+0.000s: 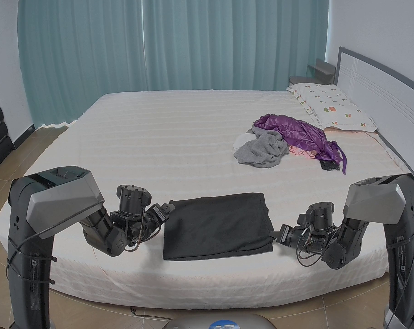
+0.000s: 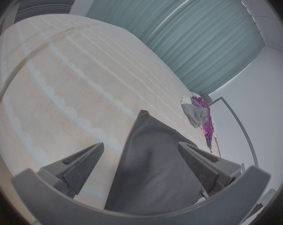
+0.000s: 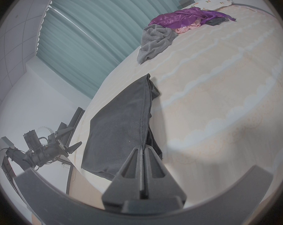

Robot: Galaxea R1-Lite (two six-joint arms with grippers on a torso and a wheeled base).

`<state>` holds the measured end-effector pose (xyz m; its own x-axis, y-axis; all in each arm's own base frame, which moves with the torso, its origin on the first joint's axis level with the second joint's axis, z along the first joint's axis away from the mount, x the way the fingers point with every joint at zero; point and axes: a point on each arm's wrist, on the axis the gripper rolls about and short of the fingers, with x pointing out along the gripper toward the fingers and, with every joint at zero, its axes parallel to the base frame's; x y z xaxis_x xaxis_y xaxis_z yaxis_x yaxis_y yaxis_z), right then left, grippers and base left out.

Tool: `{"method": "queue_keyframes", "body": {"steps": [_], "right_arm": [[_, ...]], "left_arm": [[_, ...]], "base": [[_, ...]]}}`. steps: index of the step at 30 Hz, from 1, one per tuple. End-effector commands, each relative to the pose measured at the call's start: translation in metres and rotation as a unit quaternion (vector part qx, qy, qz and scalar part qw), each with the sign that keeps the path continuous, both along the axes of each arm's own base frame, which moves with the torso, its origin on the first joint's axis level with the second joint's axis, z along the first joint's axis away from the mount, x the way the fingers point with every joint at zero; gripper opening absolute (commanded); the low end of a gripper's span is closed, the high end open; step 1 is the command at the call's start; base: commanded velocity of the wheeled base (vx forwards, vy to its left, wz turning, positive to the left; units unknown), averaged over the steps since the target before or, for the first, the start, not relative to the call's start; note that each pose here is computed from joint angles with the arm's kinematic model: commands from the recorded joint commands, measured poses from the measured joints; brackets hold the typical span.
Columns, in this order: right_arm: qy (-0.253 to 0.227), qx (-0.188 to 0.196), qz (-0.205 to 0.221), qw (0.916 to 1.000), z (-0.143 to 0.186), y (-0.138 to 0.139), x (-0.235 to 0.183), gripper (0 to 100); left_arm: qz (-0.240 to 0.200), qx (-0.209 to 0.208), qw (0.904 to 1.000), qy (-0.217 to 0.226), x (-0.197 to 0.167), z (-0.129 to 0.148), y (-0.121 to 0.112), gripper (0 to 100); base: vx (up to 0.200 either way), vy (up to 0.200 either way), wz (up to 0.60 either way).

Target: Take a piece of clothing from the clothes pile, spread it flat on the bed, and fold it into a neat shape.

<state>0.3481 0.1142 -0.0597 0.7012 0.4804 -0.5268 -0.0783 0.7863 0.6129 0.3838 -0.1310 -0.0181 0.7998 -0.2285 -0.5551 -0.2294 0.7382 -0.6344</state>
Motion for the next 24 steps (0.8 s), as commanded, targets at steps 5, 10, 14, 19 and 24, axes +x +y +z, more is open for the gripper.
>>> {"method": "queue_keyframes", "body": {"steps": [5, 10, 14, 19, 24], "right_arm": [[0.003, -0.002, 0.000, 1.0000, 0.0022, -0.0022, -0.0041, 0], [0.002, -0.003, -0.001, 1.0000, 0.0050, -0.0031, -0.0052, 0], [0.003, -0.003, -0.001, 1.0000, 0.0043, -0.0032, -0.0057, 0], [0.003, -0.006, -0.002, 1.0000, 0.0036, -0.0054, -0.0052, 0], [0.008, -0.015, 0.001, 0.9999, 0.0004, -0.0077, -0.0052, 100]], "left_arm": [[0.000, 0.000, 1.0000, 0.001, -0.0001, -0.0012, 0.0001, 100], [0.000, 0.000, 1.0000, 0.001, -0.0001, -0.0012, 0.0001, 100], [0.000, 0.000, 1.0000, 0.001, -0.0001, -0.0012, 0.0001, 100], [0.000, 0.000, 1.0000, 0.001, 0.0002, -0.0010, 0.0000, 100], [0.000, 0.000, 1.0000, 0.001, 0.0002, -0.0010, 0.0000, 100]], "base": [[0.000, 0.000, 0.00], [0.000, 0.000, 0.00], [0.000, 0.000, 0.00], [0.000, 0.000, 0.00], [0.000, 0.000, 0.00]]}}
